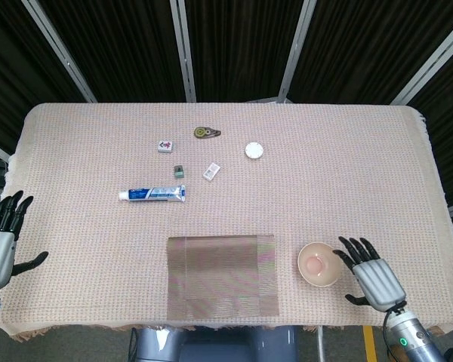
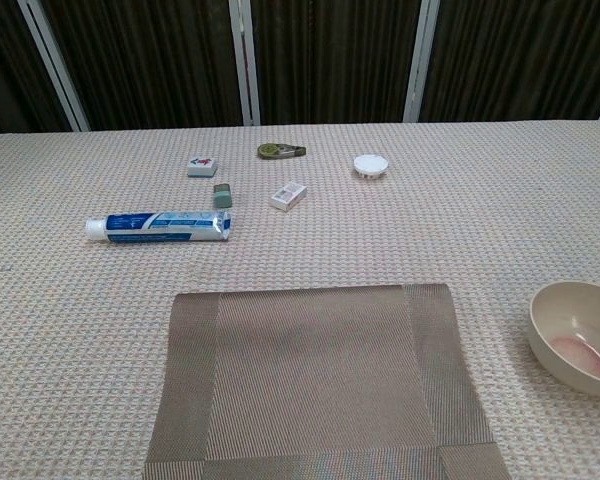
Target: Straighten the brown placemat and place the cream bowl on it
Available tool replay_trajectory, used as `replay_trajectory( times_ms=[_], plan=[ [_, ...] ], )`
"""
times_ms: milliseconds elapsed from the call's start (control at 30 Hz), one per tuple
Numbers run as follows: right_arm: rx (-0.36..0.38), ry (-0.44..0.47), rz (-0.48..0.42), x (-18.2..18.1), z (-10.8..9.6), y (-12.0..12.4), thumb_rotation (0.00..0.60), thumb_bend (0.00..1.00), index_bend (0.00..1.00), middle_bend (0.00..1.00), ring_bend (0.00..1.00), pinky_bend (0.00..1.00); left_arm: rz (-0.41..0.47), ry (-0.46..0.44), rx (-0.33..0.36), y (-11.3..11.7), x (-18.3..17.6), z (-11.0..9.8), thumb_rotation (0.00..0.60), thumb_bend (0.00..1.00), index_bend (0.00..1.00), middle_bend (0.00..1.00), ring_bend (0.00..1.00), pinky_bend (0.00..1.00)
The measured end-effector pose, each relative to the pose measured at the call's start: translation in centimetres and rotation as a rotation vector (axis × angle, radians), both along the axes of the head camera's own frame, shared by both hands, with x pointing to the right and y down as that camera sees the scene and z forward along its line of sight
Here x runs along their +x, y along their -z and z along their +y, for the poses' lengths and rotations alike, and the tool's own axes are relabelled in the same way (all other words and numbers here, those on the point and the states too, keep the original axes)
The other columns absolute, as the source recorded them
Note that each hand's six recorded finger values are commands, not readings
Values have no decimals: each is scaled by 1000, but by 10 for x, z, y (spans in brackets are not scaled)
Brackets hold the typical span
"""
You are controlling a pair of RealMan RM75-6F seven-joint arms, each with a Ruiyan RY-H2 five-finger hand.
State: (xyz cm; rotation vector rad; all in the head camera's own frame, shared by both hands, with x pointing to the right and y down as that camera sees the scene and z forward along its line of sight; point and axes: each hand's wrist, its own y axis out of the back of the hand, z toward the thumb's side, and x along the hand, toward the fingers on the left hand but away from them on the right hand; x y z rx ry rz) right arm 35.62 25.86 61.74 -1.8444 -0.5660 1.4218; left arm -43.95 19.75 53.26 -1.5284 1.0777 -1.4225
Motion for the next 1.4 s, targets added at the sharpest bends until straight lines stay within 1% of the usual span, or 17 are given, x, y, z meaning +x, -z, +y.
replay_trajectory(
  times_ms=[100,133,200,267,367,467,567,733,867,967,1067,1100,1167,1267,1400],
  plan=[
    [-16,73,17,-11,2,-14,600,12,263,0,0,0,4,3,2,2,0,1,600,0,0,0,0,0],
    [-21,91,25,-13,2,-19,600,47,289,0,0,0,5,3,1,2,0,1,600,0,0,0,0,0],
    [-31,119,45,-17,3,-30,600,158,359,0,0,0,8,5,-1,2,-1,2,600,0,0,0,0,0],
    [-38,129,61,-19,3,-39,600,291,492,0,0,0,9,6,1,3,-1,2,600,0,0,0,0,0],
    [-36,116,54,-22,0,-48,600,399,638,0,0,0,10,7,5,4,-2,2,600,0,0,0,0,0],
    [-20,92,30,-22,-3,-51,600,434,707,0,0,0,12,7,5,4,-2,2,600,0,0,0,0,0],
    [12,71,-5,-24,-8,-49,600,434,726,0,0,0,15,6,4,3,-2,2,600,0,0,0,0,0],
    [81,27,-95,-30,-22,-36,600,417,729,6,0,0,19,5,-1,2,-1,1,600,0,0,0,0,0],
    [165,9,-125,-32,-50,-23,600,414,733,34,0,0,26,8,-4,2,-1,0,600,0,0,0,0,0],
    [235,-8,-122,-30,-83,-16,600,414,738,53,0,0,29,10,-8,1,-1,-1,600,0,0,0,0,0],
    [275,-41,-103,-23,-113,-16,600,413,739,60,0,0,31,13,-10,0,-2,-2,600,0,0,0,0,0],
    [292,-55,-90,-19,-127,-16,600,413,739,61,0,0,31,15,-11,0,-2,-2,600,0,0,0,0,0],
    [311,-73,-58,-12,-146,-20,600,414,739,63,0,0,30,18,-14,-1,-3,-2,600,0,0,0,0,0],
    [322,-101,5,1,-171,-31,600,415,739,65,0,0,24,24,-19,-3,-5,-2,600,0,0,0,0,0],
    [323,-143,95,17,-198,-47,600,416,740,68,0,0,16,36,-24,-6,-7,-3,600,0,0,0,0,0]
  ],
)
